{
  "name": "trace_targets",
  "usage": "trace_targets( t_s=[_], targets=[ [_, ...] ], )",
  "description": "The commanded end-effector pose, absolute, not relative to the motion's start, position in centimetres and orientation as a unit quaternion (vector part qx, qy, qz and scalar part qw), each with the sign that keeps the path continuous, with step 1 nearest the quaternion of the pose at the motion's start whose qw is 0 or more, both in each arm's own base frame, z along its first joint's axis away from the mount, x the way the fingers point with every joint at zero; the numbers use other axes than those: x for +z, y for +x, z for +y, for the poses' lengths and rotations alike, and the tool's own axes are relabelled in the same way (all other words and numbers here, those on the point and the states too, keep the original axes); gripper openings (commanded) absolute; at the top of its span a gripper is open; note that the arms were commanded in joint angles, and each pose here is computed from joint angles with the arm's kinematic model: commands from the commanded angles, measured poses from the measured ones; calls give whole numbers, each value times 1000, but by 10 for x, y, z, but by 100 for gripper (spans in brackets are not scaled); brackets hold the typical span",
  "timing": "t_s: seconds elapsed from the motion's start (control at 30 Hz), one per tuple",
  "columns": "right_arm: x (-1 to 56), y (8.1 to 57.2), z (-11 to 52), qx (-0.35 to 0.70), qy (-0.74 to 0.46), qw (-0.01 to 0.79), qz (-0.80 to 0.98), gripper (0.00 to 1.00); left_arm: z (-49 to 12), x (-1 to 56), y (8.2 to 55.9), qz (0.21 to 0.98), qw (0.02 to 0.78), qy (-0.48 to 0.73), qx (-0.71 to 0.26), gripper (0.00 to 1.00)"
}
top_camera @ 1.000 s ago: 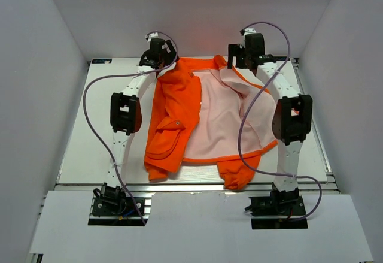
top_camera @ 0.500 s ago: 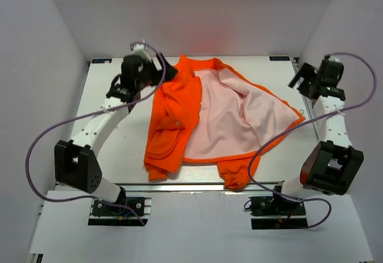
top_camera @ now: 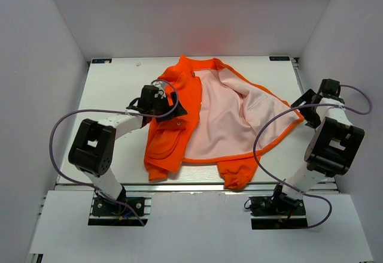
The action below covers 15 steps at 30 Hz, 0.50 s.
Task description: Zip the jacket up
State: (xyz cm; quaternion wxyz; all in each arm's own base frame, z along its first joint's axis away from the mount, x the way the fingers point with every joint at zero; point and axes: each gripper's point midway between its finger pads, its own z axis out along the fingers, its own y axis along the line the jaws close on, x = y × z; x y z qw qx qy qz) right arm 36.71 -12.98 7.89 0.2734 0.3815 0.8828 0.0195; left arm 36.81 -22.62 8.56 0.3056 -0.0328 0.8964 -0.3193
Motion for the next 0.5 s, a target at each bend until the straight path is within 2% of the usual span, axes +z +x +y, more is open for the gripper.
trace_targets(
  t_s=[0.0,0.23,0.47],
  targets=[
    [86,381,-140,13,422,291,859,89,-241,91,390,881,321,-29,-348,98],
    [77,370,-115,47,432,298,850,89,-235,33,439,903,277,-74,-320,98],
    [52,371,-83,51,408,264,872,89,-182,30,476,895,297,-134,-304,98]
  ],
)
